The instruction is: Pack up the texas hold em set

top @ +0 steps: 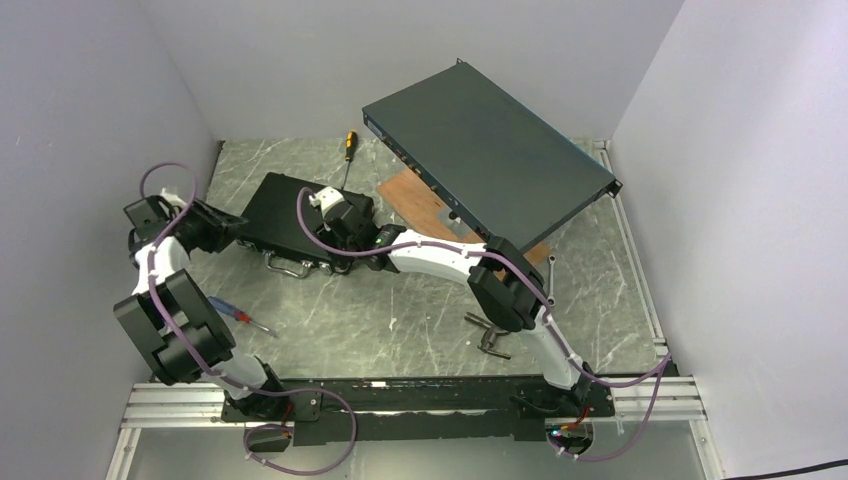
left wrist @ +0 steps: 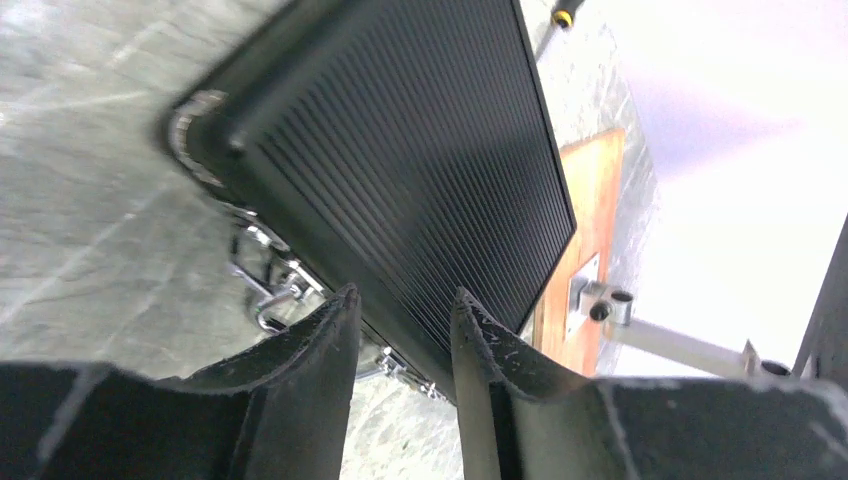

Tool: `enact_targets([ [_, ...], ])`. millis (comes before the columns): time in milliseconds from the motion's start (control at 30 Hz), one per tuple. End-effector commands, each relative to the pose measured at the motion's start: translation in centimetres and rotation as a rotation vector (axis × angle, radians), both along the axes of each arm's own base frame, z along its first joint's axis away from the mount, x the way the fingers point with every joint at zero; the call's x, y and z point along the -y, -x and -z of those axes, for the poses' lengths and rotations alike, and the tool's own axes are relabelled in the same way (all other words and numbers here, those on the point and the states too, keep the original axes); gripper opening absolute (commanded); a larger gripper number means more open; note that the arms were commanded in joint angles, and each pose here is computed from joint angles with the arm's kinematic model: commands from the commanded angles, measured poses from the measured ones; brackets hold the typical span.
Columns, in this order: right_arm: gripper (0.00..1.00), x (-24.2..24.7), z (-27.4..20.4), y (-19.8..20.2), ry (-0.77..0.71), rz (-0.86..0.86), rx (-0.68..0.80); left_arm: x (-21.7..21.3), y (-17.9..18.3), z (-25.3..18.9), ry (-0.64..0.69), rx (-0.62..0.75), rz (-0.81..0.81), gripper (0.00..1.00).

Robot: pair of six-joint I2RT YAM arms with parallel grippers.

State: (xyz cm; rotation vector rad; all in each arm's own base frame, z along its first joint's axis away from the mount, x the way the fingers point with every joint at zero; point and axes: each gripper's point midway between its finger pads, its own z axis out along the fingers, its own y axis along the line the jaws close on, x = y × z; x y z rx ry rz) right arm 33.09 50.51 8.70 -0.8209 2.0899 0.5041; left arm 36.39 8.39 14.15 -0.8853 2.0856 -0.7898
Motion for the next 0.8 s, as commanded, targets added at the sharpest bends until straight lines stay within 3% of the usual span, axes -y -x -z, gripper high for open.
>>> enact_targets([
  [0, 0.43, -0.4, 1.8, 1.7, -0.030, -0.032, -0.072, -2.1, -0.4, 0.1, 0.014, -0.012, -0.041, 0.40],
  [433, 0.43, 1.3, 3.3, 2.1, -0.006, -0.012, -0.078, -5.0, 1.0, 5.3, -0.072, -0.209, -0.189, 0.38],
  [767, 0.42, 1.2, 3.2, 2.0, -0.013, -0.008, -0.085, -4.4, 0.9, 9.1, 0.057, -0.307, -0.184, 0.34],
])
